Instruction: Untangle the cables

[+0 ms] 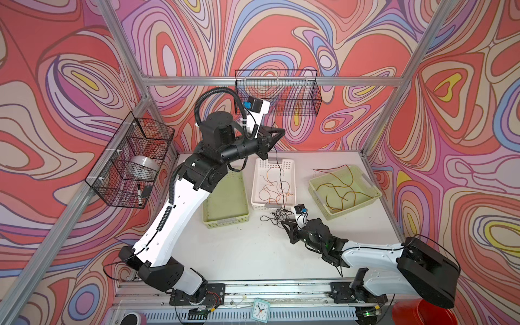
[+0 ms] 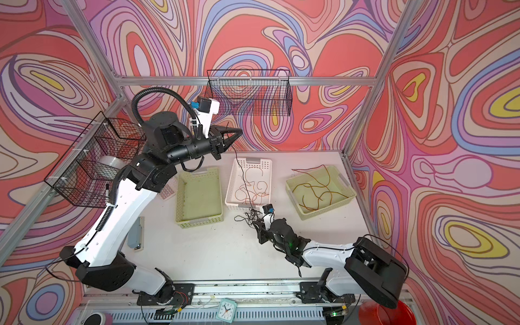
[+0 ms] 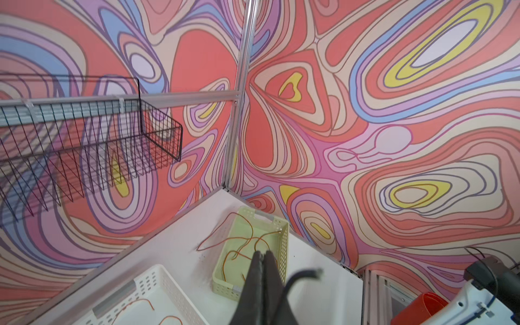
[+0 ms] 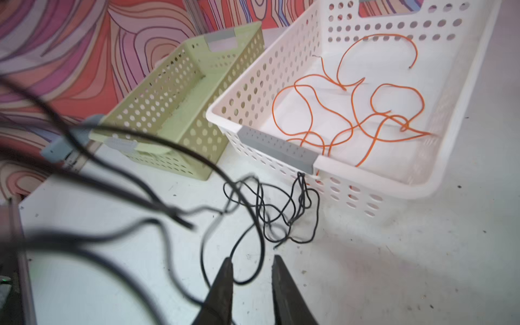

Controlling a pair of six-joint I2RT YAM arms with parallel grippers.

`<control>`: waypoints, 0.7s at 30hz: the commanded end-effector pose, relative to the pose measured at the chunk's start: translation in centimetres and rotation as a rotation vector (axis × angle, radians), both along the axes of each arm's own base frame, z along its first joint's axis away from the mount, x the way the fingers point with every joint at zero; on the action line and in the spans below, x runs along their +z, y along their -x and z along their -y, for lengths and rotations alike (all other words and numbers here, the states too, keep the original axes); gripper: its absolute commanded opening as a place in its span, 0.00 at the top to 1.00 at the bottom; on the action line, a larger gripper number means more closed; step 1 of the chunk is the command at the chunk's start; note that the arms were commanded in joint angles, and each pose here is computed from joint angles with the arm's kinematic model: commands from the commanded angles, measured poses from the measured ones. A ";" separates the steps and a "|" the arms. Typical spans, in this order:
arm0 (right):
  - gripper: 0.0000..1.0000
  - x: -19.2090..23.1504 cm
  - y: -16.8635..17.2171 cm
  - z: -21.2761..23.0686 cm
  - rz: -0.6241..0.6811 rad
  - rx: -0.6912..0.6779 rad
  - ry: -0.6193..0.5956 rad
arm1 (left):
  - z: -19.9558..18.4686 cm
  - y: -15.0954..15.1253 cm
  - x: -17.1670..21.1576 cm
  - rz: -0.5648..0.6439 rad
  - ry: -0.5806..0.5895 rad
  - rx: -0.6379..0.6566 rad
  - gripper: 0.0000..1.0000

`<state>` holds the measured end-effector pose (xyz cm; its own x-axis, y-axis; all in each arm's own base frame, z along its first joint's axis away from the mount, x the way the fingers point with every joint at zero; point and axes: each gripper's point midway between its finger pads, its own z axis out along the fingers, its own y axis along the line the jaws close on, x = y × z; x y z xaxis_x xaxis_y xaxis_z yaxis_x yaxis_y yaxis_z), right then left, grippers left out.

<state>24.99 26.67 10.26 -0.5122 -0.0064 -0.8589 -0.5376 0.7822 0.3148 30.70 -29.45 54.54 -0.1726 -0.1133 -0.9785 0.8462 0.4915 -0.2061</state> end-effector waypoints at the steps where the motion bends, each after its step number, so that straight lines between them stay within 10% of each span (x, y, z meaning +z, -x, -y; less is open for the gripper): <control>1: 0.71 -0.5 -0.2 0.2 -0.009 -0.010 0.029 | -0.4 0.7 1.1 0.046 0.003 -0.005 1.00; 5: 0.74 -1.7 -0.4 1.0 -0.034 -0.043 0.083 | -0.7 0.6 1.3 0.056 -0.001 0.003 1.00; 10: 0.41 3.5 0.5 -0.2 0.073 0.053 -0.015 | -0.3 0.8 0.9 0.034 0.003 -0.025 1.00; 21: 0.25 15.3 0.9 -1.5 0.278 0.160 -0.042 | 0.1 1.1 -0.2 0.000 0.010 -0.059 1.00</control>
